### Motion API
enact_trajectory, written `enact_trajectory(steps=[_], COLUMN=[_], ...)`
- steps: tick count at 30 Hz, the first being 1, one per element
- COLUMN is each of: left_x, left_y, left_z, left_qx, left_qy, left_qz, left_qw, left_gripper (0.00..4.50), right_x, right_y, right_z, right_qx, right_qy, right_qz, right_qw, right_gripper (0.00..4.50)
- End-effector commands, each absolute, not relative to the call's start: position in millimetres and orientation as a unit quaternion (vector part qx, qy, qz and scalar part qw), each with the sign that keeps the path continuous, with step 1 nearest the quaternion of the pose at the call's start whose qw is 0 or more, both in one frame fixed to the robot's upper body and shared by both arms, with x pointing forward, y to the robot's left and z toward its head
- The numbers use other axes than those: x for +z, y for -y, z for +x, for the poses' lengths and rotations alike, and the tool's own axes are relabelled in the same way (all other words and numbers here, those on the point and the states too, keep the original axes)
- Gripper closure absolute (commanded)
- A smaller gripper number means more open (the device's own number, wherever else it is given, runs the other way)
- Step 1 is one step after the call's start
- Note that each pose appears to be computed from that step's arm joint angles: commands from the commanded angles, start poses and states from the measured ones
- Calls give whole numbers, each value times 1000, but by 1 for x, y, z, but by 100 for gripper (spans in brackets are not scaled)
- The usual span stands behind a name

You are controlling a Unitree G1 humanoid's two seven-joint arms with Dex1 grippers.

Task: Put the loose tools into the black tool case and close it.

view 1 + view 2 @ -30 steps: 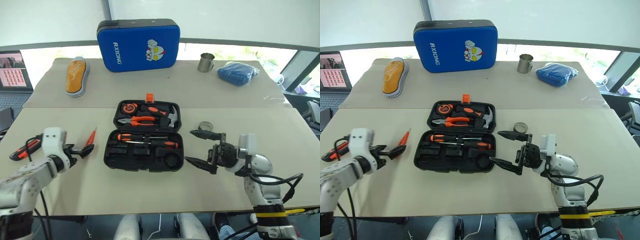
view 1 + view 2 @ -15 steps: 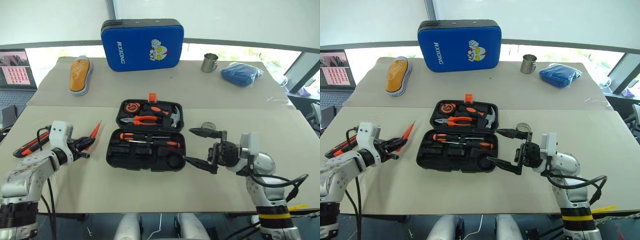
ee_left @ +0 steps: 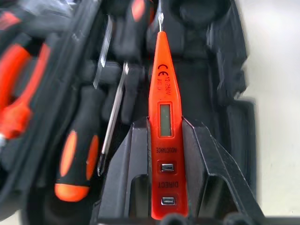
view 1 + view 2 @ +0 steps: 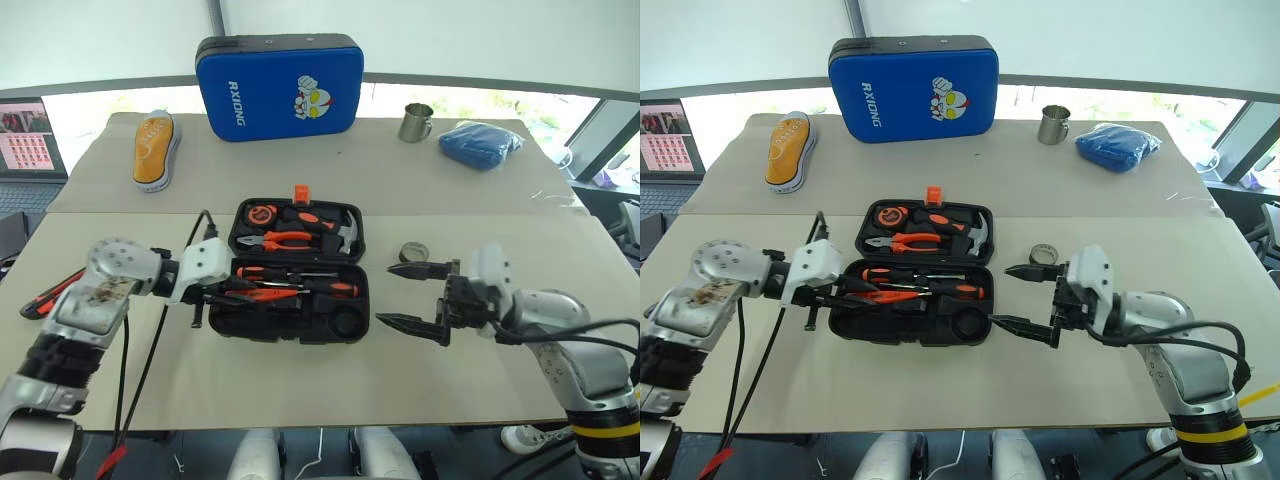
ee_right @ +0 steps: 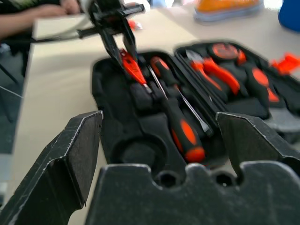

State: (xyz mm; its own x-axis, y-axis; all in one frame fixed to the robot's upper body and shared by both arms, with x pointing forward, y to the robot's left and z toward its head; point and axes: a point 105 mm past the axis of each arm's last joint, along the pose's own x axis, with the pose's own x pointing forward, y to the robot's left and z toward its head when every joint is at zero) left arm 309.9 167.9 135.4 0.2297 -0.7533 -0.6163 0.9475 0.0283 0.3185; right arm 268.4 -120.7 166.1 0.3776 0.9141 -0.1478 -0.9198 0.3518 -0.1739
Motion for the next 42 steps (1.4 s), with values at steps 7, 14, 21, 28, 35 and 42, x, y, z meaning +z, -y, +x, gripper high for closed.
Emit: enact_trajectory(steps=[7,14,21,28,35,42], left_x=[127,119,112,105,122,158], left_y=[-169,-179,-193,-181,-176,-181], left_z=[322,318,314,308,312,313], left_qx=[-599,-600,-588,-606,-603,-623], left_qy=[-163,-200,-246,-251,-204,-90], left_qz=[380,395,413,391,330,239], left_qw=[686,666,651,645,697,739], left_gripper=[403,403,403,403,198,56], right_x=[173,170,170,171,174,166], right_y=[105,102,102,98,95,103], right_z=[262,259,260,262,262,263], right_qx=[573,577,577,578,586,587], right_qy=[-16,-15,-15,-14,-9,-23], right_qz=[-126,-127,-129,-129,-107,-62], right_qw=[810,807,807,805,803,807], right_gripper=[0,0,0,0,0,0])
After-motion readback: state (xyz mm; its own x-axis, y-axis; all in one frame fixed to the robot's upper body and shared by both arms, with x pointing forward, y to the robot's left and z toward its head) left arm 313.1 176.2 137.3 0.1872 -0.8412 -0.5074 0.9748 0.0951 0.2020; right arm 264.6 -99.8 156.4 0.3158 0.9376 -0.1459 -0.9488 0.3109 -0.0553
